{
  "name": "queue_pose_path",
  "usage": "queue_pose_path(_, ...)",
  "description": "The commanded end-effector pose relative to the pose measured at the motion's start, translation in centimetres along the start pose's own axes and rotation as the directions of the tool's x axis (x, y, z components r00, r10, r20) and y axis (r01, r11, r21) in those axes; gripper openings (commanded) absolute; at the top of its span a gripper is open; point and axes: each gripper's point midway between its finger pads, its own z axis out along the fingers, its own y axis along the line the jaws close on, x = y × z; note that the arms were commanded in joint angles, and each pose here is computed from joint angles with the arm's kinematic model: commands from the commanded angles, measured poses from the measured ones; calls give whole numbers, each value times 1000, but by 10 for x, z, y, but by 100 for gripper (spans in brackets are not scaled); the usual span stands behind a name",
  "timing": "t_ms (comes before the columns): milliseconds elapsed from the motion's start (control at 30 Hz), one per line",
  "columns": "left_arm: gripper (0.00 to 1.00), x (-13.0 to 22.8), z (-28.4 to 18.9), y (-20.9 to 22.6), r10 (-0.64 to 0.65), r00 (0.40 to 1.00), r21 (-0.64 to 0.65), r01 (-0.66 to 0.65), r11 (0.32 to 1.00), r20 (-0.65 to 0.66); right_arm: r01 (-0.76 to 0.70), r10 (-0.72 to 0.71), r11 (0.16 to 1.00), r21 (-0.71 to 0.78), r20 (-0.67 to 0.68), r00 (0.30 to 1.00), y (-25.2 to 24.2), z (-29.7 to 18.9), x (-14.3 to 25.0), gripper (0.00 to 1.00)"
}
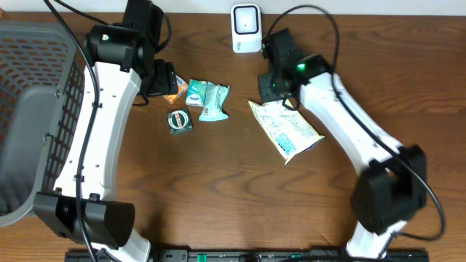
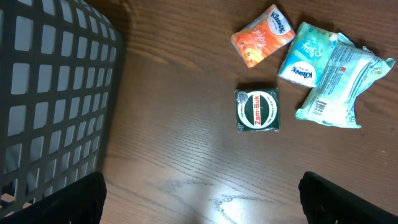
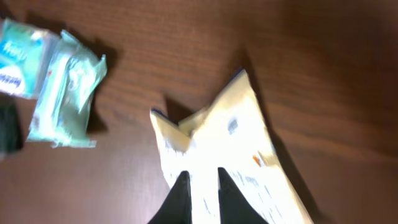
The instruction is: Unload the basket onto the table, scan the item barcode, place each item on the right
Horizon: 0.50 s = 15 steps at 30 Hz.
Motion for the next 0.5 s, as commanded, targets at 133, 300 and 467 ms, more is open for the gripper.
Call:
queue_pose_path(133, 98, 0, 3, 2, 11, 1000, -20, -12, 1000, -4, -4, 9, 999, 42, -115, 993, -10, 24, 40, 4)
queue_pose_path(300, 98, 0, 3, 2, 11, 1000, -20, -12, 1000, -4, -13, 14, 1000, 22, -50, 999, -9, 62, 48, 2)
queue_pose_path(467, 98, 0, 3, 2, 11, 1000, -20, -12, 1000, -4, -35, 36, 999, -18, 86, 996, -7, 95, 47, 9)
